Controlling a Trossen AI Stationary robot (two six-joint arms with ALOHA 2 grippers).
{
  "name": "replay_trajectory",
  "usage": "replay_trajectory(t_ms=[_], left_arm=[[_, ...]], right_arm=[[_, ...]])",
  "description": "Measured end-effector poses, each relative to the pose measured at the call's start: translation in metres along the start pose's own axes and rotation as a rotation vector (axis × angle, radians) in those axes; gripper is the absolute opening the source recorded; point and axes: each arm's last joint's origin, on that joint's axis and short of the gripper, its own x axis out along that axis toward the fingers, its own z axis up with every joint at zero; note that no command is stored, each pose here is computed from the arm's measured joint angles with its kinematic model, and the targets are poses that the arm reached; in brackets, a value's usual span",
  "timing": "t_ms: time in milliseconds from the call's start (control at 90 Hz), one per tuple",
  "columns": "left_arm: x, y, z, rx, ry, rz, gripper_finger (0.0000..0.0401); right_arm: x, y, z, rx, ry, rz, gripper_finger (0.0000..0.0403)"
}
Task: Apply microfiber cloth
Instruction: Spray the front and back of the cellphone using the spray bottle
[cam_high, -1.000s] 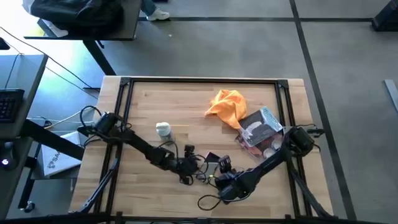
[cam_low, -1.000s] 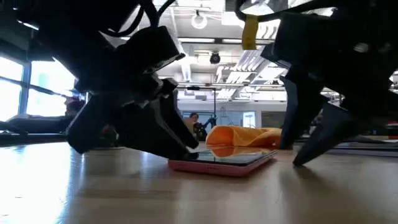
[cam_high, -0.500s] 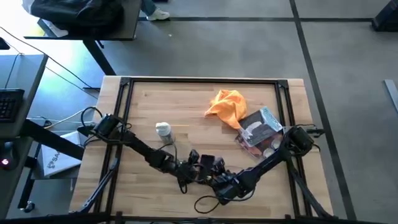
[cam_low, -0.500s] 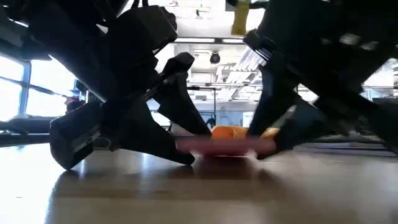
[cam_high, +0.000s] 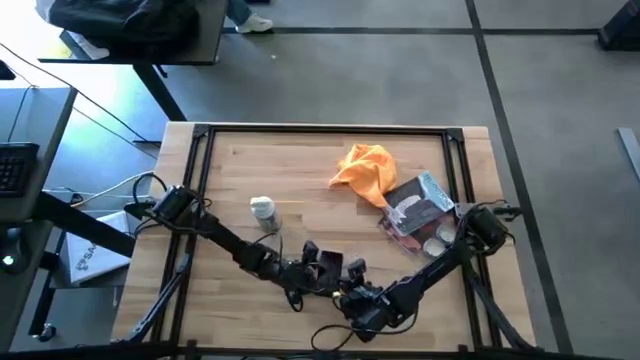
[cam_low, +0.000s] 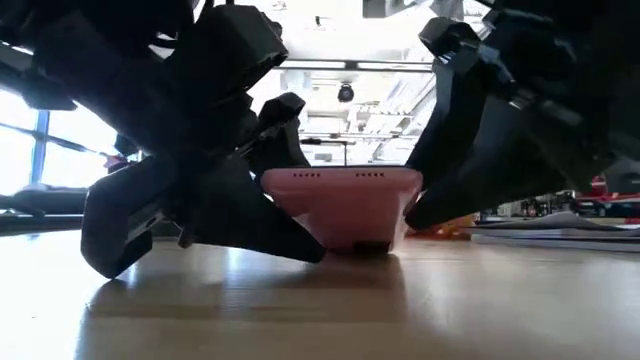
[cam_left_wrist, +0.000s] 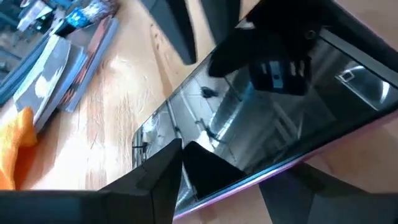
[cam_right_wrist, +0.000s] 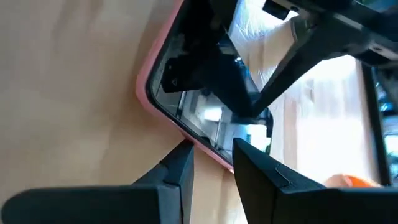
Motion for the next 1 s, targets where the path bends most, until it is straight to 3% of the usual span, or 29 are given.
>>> replay_trajectory(t_ms=[200,522,678,800,1000], left_arm=[[-0.017,-0.007,0.014,-0.011,-0.035,0.055,0.0142],[-0.053,0.001,0.047,-0.066,-0.152,0.148,0.0101],[-0.062,0.010,0.055,-0.151,-0.189,0.146,0.0057],[-0.065,0.011,0.056,-0.189,-0.200,0.135,0.0015],[-0.070,0.007,0.061,-0.227,-0.225,0.134,0.0014]], right_arm=[[-0.014,0.001,0.015,0.147,-0.031,-0.012,0.0078],[-0.037,-0.015,0.050,0.150,-0.081,-0.075,0.0078],[-0.038,-0.025,0.061,0.177,-0.088,-0.088,0.0078],[-0.036,-0.032,0.064,0.265,-0.081,-0.092,0.0078],[-0.029,-0.039,0.064,0.361,-0.073,-0.105,0.0076]])
